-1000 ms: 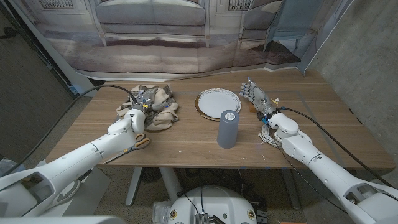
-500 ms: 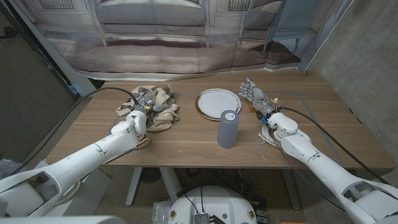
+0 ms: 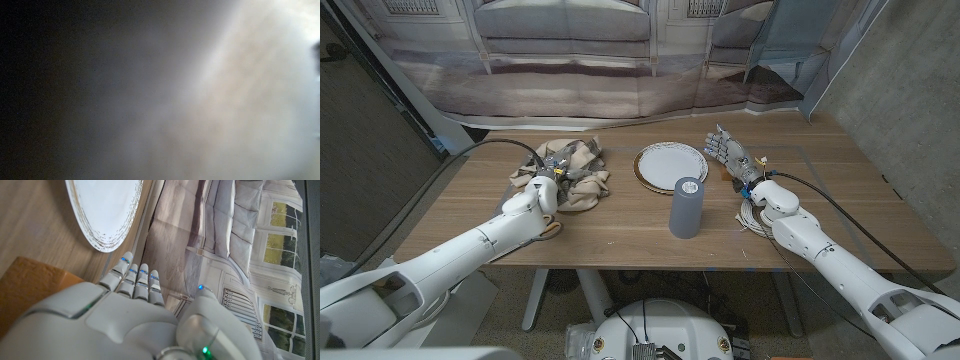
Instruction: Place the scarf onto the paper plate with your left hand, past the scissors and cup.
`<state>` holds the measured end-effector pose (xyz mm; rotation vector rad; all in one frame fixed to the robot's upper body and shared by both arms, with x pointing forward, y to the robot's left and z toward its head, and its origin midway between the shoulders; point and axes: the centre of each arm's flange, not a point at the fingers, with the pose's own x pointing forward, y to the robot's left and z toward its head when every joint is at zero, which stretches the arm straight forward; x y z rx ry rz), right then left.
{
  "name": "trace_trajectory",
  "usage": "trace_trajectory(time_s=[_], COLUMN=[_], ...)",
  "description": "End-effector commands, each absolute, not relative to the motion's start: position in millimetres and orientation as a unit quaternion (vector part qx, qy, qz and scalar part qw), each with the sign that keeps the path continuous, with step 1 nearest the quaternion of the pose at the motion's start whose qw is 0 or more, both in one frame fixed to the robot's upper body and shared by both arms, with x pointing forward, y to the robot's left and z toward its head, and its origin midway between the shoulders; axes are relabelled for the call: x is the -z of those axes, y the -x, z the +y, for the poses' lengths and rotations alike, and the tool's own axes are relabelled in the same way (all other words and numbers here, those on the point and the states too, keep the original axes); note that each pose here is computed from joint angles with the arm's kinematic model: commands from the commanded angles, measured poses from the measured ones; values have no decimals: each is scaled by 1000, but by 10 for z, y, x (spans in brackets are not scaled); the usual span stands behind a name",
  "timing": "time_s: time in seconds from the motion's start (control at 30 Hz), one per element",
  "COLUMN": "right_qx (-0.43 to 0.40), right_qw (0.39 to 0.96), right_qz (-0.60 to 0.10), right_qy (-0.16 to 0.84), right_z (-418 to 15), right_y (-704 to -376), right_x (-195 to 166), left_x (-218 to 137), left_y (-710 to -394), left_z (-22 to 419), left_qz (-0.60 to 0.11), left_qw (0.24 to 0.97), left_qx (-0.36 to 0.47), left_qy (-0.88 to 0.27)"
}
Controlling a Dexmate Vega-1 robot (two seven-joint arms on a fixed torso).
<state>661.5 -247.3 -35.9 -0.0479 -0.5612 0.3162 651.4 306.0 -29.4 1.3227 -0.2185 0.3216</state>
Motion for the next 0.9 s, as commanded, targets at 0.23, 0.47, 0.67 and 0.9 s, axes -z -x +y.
trace_trajectory(time_s=[0.23,0.47,0.67,0.9], right_qx=[-159,-162,-165,-161], right_qw=[947,946,946,946], right_qz=[-278,-279,-277,-278], right_qy=[24,27,28,29], right_z=[-2454,-2413,-2393,-2392], right_y=[-6612,-6614,-6616,-6605], right_x=[336,319,323,318], left_x=[295,326,327,315], left_y=[-6469,-6454,-6442,-6426], left_z=[3059,3089,3087,3105], left_qz=[-70,-68,-75,-104], left_qw=[768,768,765,767], left_qx=[-169,-186,-201,-225], left_qy=[-614,-609,-607,-592])
